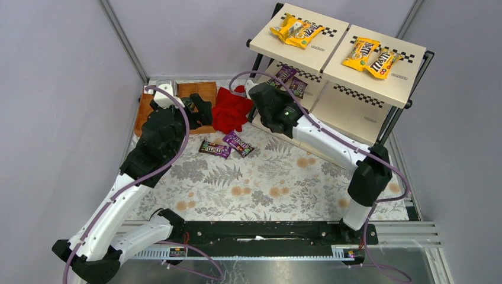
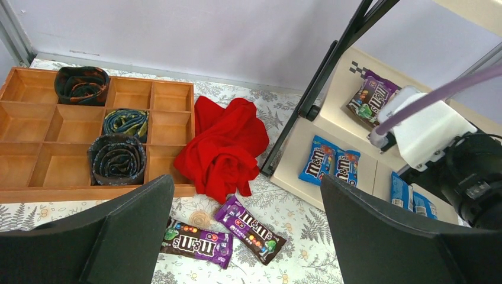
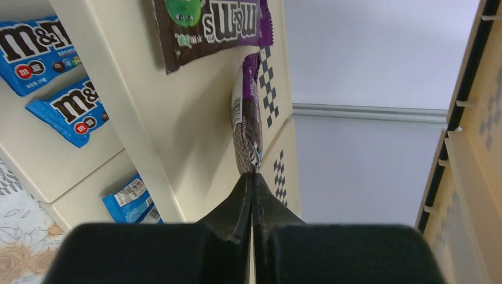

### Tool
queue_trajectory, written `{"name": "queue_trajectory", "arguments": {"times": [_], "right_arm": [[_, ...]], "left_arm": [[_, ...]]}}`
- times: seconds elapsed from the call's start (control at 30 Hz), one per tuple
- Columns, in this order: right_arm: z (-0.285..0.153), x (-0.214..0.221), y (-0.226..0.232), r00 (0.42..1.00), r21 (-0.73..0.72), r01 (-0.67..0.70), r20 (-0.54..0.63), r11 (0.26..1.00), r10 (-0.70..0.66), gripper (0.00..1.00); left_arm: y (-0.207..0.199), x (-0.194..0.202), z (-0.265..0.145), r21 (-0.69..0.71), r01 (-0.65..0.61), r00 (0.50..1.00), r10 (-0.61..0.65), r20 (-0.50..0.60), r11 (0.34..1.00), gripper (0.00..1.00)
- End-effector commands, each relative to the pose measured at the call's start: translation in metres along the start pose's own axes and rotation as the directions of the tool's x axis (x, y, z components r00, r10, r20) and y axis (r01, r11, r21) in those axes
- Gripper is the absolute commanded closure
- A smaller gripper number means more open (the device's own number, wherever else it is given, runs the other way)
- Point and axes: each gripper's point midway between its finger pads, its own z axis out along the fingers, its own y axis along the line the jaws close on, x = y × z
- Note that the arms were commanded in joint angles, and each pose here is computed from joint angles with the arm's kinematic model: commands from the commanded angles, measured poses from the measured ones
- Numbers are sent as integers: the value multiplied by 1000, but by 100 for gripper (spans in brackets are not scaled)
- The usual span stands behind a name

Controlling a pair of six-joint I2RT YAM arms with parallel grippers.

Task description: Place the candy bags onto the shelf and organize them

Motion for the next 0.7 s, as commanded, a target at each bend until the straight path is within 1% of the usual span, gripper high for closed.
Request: {"name": "queue_trajectory", "arguments": {"times": [0.0,0.2,0.4,0.6,0.67], "right_arm": [[8,-6,6,1000,-57,-21,-21,998,20,100],[18,-9,-1,996,-58,-46,-74,997,41,100],[28,-12,-6,995,-20,-79,-68,997,77,100],[35,-18,-1,995,-27,-82,-58,996,81,100],[37,-20,2,995,-30,-85,-57,996,83,97]], "left_arm": [[-1,-16,-4,8,11,998,-11,59,1000,1],[-2,-16,-5,9,11,998,-11,61,1000,1],[-2,-15,-6,14,12,998,-12,60,1000,1],[-2,-15,-6,15,12,998,-13,60,1000,1],[-3,-15,-6,17,11,998,-12,61,1000,1]]}}
